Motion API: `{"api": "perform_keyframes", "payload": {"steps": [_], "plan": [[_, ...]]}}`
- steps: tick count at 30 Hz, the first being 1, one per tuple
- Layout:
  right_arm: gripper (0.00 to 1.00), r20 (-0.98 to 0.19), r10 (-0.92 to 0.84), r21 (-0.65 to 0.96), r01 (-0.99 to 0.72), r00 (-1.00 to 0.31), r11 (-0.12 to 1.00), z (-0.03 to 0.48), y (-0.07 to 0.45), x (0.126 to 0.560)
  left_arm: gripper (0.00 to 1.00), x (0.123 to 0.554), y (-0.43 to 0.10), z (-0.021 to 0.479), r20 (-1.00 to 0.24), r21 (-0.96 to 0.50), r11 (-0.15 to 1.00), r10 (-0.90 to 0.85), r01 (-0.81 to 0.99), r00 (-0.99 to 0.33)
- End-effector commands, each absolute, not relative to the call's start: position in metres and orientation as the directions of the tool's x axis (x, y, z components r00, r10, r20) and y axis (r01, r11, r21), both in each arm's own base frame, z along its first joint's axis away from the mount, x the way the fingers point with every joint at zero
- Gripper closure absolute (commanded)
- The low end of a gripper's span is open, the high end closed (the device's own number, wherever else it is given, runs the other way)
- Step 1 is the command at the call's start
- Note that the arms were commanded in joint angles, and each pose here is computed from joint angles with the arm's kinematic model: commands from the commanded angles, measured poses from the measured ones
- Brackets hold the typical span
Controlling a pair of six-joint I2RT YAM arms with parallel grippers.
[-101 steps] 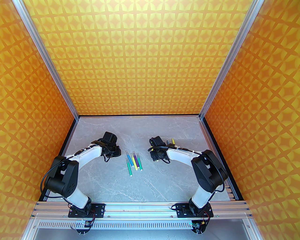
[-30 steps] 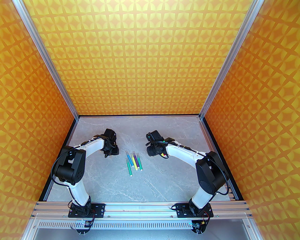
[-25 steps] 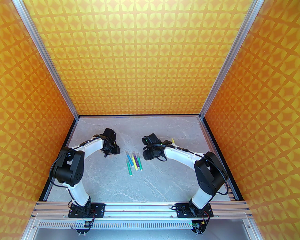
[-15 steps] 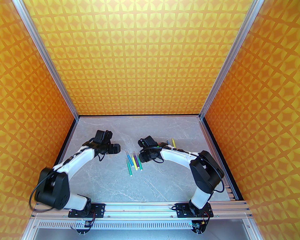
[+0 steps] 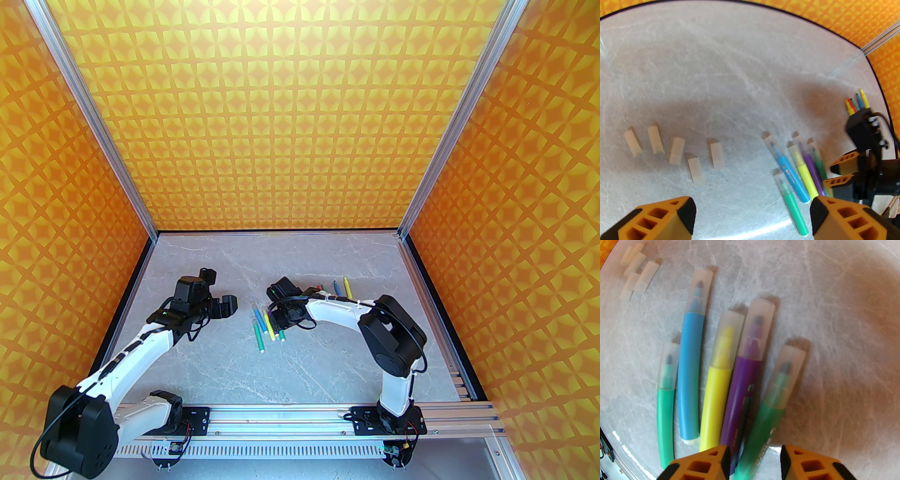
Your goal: Open the pen caps
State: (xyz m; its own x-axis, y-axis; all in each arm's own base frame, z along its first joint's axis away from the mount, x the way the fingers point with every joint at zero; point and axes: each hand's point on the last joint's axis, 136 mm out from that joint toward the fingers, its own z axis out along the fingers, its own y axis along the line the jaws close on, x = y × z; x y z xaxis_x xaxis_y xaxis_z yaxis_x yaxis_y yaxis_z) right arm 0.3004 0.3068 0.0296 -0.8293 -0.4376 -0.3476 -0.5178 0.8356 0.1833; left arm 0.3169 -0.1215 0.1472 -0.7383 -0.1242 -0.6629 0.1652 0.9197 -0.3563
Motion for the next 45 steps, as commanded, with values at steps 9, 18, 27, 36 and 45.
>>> {"api": "perform_keyframes", "payload": {"steps": [9, 18, 27, 36, 45], "plan": [[0.62, -0.309, -0.439, 0.103, -0.488, -0.844, 0.867, 0.025, 0.297, 0.304, 0.11, 0.314, -0.117, 0.156, -0.687, -0.380, 0.910, -0.160, 0.163, -0.709], [0.65, -0.267, -0.460, 0.025, -0.483, -0.847, 0.875, 0.020, 0.286, 0.308, 0.11, 0.312, -0.116, 0.158, -0.691, -0.379, 0.910, -0.160, 0.165, -0.704], [0.66, -0.200, -0.501, -0.044, -0.503, -0.842, 0.863, 0.020, 0.279, 0.310, 0.10, 0.309, -0.113, 0.160, -0.700, -0.378, 0.911, -0.164, 0.166, -0.695], [0.66, -0.143, -0.497, -0.006, -0.502, -0.856, 0.865, 0.020, 0.277, 0.296, 0.11, 0.310, -0.111, 0.158, -0.701, -0.375, 0.913, -0.164, 0.163, -0.694], [0.65, -0.128, -0.476, 0.007, -0.481, -0.870, 0.877, 0.016, 0.281, 0.291, 0.11, 0.316, -0.112, 0.161, -0.707, -0.359, 0.917, -0.144, 0.176, -0.693]]}}
